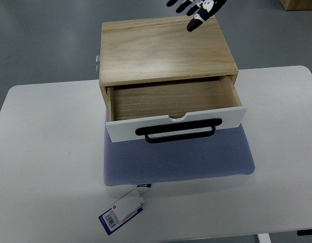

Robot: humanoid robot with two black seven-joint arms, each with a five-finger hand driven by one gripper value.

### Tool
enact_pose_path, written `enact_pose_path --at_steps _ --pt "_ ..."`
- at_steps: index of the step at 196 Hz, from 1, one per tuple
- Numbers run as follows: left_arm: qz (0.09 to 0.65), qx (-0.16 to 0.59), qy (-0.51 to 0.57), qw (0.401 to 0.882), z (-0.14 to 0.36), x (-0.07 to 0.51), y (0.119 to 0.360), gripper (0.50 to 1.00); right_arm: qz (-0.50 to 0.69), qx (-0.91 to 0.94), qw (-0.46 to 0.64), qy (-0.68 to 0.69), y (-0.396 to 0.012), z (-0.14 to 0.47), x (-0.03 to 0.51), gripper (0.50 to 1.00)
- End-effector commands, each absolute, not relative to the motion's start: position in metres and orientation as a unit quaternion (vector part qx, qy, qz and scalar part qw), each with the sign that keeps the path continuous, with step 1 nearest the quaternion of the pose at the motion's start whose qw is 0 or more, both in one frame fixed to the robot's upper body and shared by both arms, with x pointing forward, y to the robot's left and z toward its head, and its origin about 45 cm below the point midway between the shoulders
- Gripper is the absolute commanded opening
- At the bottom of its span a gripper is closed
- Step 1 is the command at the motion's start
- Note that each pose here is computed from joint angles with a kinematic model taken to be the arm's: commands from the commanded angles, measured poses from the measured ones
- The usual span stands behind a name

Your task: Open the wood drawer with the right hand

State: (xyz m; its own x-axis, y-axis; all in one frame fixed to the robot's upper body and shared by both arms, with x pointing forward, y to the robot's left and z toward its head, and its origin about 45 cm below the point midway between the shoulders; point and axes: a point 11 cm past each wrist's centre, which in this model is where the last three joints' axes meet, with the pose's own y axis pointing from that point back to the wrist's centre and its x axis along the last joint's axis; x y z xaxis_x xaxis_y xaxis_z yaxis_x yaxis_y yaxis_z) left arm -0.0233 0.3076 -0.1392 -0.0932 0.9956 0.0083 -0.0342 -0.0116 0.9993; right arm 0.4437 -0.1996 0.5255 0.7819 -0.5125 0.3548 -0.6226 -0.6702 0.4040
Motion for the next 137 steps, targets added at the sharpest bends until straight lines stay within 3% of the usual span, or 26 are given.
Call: enact_pose_path --at_steps 1,28,60,70,71,79,137 --pt "0.534 0.47 0.512 0.482 -0.139 -0.023 0.308 1.0 0.043 0.897 0.144 -0.415 -0.248 0.522 0.474 0.944" --pt "0.532 0.468 0.513 0.484 -0.139 -0.023 0.306 1.0 -0.032 0.87 -0.011 -0.491 -0.28 0.513 0.498 0.944" --pt "0.532 0.469 0.513 0.484 -0.139 -0.023 0.306 1.0 -0.149 0.802 -0.165 -0.554 -0.305 0.45 0.521 0.944" --pt "0.532 0.469 0.513 0.484 -0.139 -0.023 0.306 1.0 -0.149 0.802 -0.166 -0.554 -0.305 0.45 0.521 0.944" --pt "0.532 0.469 0.512 0.484 -0.139 -0.024 0.307 1.0 -0.176 0.77 -0.214 -0.574 -0.319 0.429 0.526 0.946" --pt "0.532 0.469 0.512 0.484 -0.139 -0.024 0.307 1.0 -0.196 0.745 -0.248 -0.588 -0.332 0.412 0.528 0.946" --pt "0.529 0.468 0.514 0.486 -0.139 -0.024 0.304 1.0 -0.313 0.652 -0.357 -0.592 -0.34 0.312 0.518 0.946"
